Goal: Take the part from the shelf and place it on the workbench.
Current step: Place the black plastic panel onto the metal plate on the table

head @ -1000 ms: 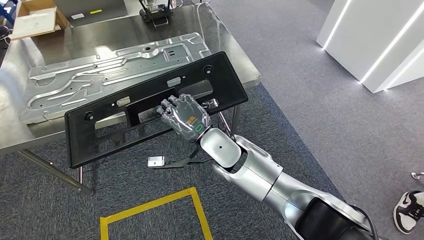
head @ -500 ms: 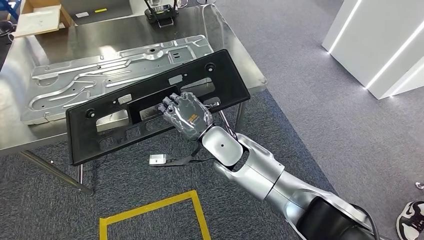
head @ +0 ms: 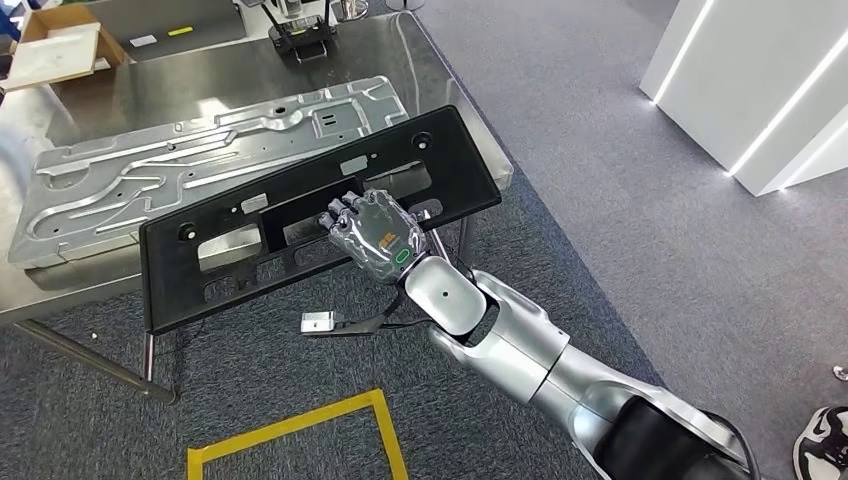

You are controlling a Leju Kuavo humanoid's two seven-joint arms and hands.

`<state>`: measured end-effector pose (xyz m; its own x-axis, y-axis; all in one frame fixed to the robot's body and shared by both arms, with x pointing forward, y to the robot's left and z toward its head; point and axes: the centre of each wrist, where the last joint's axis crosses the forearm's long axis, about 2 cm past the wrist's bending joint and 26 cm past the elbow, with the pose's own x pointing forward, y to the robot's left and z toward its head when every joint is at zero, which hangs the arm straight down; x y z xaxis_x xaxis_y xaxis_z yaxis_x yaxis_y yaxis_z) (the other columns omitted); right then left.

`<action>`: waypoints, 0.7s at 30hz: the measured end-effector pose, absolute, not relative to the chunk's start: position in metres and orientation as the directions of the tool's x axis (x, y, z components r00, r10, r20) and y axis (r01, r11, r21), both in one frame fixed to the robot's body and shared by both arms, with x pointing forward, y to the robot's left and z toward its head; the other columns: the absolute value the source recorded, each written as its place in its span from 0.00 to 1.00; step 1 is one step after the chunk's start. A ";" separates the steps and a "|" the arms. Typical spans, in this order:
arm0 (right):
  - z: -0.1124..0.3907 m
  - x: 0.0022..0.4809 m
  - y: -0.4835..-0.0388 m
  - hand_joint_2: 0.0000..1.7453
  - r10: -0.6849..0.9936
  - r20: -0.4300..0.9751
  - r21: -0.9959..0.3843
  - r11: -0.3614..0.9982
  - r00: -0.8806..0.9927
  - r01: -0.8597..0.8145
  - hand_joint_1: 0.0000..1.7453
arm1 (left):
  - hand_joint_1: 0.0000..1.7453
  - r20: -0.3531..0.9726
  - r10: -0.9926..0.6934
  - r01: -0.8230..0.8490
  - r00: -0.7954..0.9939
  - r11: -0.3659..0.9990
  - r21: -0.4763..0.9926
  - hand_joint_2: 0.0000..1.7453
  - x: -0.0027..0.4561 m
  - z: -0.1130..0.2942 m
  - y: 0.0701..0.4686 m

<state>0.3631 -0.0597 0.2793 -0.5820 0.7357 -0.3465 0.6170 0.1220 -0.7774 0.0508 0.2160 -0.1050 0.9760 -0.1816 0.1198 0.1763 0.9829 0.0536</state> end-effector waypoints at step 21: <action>0.275 0.362 -0.061 1.00 0.737 -0.310 -0.804 0.134 -0.601 0.579 1.00 | 0.00 0.125 -0.174 0.168 0.977 0.984 0.058 1.00 0.052 -0.105 0.215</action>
<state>0.3619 -0.0607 0.2751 -0.6010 0.7367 -0.3099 0.5788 0.1338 -0.8044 0.0520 0.2147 -0.1046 0.9768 -0.1738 0.1250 0.1677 0.9841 0.0578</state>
